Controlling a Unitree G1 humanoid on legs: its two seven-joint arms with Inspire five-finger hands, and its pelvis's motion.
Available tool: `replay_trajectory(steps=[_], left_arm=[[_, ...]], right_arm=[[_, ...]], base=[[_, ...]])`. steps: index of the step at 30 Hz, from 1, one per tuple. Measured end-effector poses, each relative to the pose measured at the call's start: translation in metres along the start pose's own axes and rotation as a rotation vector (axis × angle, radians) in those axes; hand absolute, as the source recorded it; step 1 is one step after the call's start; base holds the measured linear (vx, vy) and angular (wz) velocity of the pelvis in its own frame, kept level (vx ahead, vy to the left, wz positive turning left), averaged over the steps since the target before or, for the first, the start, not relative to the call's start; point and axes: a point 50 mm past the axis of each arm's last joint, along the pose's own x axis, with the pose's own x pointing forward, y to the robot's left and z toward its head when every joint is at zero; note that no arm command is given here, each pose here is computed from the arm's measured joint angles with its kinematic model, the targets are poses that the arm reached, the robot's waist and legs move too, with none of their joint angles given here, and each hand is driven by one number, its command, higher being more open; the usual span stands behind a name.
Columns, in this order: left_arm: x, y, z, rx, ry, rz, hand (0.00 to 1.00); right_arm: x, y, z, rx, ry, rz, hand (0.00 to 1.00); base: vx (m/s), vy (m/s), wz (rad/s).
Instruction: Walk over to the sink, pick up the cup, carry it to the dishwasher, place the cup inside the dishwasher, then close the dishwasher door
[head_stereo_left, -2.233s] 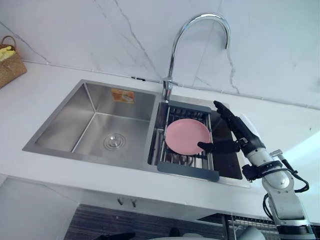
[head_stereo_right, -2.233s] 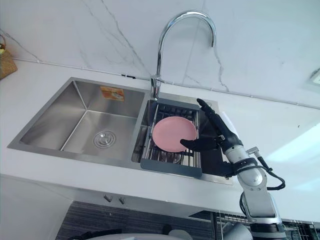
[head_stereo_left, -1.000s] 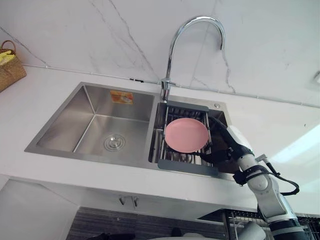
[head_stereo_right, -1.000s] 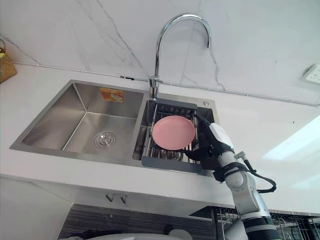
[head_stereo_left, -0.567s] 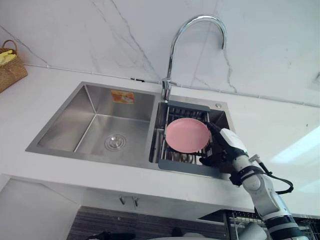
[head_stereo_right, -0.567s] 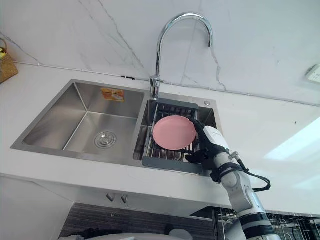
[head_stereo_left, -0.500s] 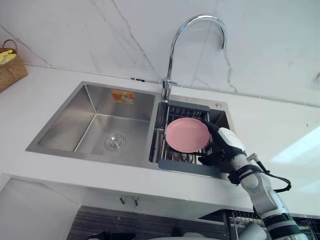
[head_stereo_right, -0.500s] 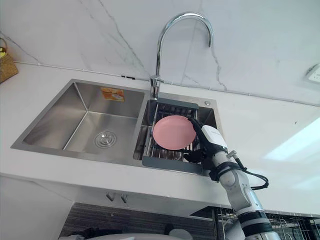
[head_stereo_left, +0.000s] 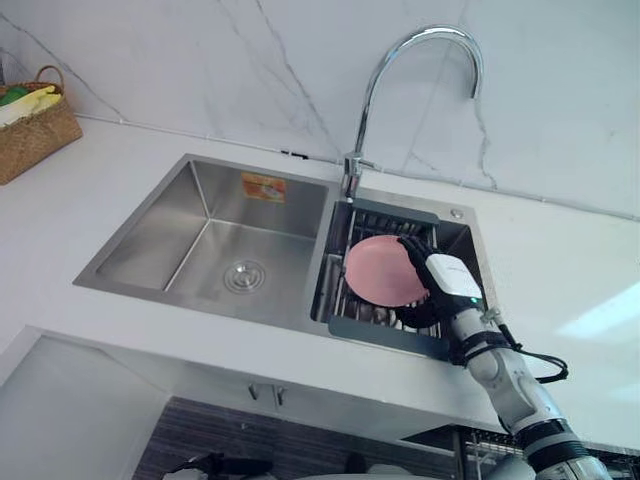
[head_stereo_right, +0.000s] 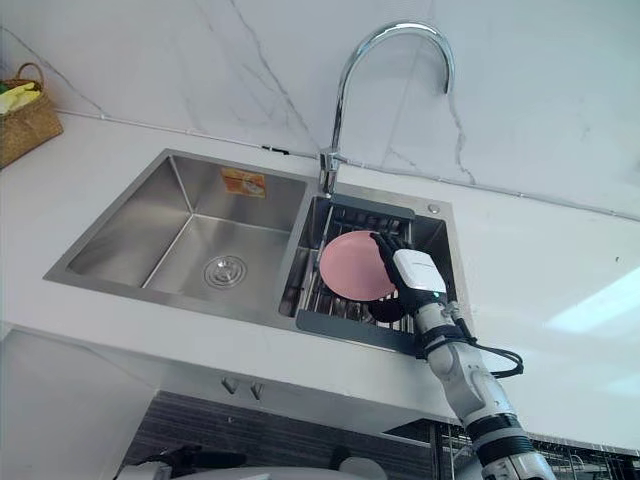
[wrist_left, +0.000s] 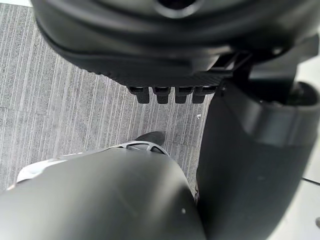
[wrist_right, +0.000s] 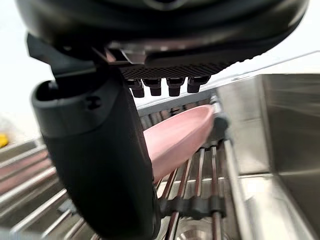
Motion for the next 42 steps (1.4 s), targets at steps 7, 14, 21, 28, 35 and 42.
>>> replay_trajectory(steps=[7,14,21,28,35,42], left_arm=[[0.000,0.001,0.002,0.015,-0.030,0.008,1.00],[0.000,0.001,0.003,0.026,-0.034,0.009,1.00],[-0.001,0.002,0.005,0.027,-0.044,0.011,1.00],[-0.002,0.006,0.006,0.030,-0.052,0.021,1.00],[-0.002,0.006,0.007,0.033,-0.062,0.018,1.00],[-0.002,0.006,0.007,0.030,-0.068,0.012,1.00]], right_arm=[[0.006,-0.002,-0.003,-0.043,0.019,-0.004,1.00],[0.011,-0.001,-0.006,-0.077,0.029,0.007,1.00],[0.014,0.000,-0.004,-0.111,0.006,-0.005,1.00],[0.012,0.004,-0.005,-0.177,-0.019,-0.045,1.00],[0.011,0.006,-0.004,-0.243,-0.044,-0.073,1.00],[0.010,0.005,-0.002,-0.268,-0.061,-0.123,1.00]], base=[[-0.02,-0.004,0.07],[-0.03,0.009,0.02],[-0.01,0.002,0.00],[-0.01,-0.002,0.01],[0.00,0.000,0.00],[0.00,0.000,0.00]])
